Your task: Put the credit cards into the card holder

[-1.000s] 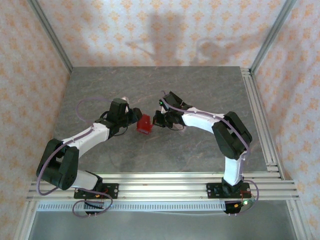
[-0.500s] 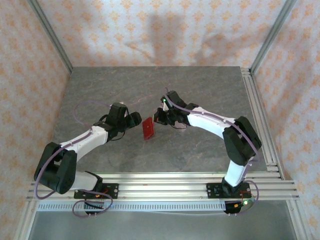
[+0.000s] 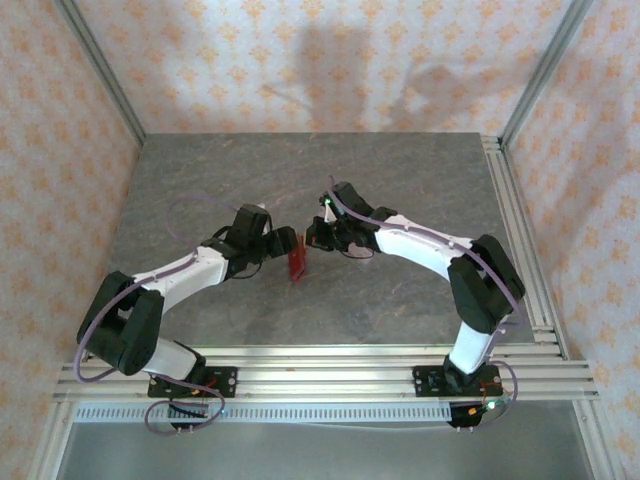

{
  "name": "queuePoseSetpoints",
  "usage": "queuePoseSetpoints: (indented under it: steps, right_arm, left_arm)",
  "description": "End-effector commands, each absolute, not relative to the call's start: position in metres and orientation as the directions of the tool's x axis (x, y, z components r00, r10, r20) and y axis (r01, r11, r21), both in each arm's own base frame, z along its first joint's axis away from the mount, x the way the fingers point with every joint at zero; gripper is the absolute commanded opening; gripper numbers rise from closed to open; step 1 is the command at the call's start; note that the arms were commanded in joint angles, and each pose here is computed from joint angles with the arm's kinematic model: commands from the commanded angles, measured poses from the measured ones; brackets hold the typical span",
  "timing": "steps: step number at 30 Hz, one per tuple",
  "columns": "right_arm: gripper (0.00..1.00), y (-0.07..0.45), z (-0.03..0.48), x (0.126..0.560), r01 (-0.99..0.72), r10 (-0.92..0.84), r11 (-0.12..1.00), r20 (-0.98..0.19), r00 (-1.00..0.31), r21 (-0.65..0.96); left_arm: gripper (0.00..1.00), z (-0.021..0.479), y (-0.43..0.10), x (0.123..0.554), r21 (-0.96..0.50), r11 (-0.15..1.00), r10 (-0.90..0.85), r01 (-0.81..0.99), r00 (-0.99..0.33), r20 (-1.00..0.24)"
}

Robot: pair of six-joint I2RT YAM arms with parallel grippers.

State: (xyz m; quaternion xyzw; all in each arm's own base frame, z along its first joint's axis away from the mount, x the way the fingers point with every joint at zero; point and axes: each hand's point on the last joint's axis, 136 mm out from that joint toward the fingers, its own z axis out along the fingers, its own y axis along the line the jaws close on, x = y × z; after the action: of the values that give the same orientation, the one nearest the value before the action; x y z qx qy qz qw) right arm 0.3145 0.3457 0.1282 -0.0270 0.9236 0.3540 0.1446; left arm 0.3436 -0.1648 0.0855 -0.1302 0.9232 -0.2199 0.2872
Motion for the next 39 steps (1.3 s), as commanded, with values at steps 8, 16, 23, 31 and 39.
queuePoseSetpoints:
  steps: [8,16,23,31,39]
  right_arm:
    - [0.0,0.341,0.142,0.307,-0.171,0.048,0.741,-0.305,-0.951,0.649]
    - [0.0,0.342,0.143,0.307,-0.171,0.05,0.737,-0.305,-0.951,0.654]
    - [0.0,0.34,0.143,0.306,-0.172,0.052,0.74,-0.309,-0.95,0.65]
    - [0.0,0.321,0.126,0.3,-0.14,0.066,0.778,-0.302,-0.951,0.612]
    - [0.0,0.296,0.093,0.285,-0.08,0.095,0.814,-0.268,-0.959,0.576]
  left_arm:
    - [0.75,0.09,-0.172,0.349,-0.477,0.874,-0.351,-0.093,-0.799,-0.487]
    - [0.75,0.083,-0.176,0.349,-0.467,0.88,-0.338,-0.091,-0.809,-0.48]
    - [0.75,0.07,-0.172,0.344,-0.434,0.895,-0.321,-0.103,-0.825,-0.465]
    - [0.73,0.069,-0.156,0.331,-0.391,0.911,-0.321,-0.128,-0.815,-0.481]
    - [0.69,0.058,-0.142,0.317,-0.348,0.923,-0.326,-0.164,-0.815,-0.479]
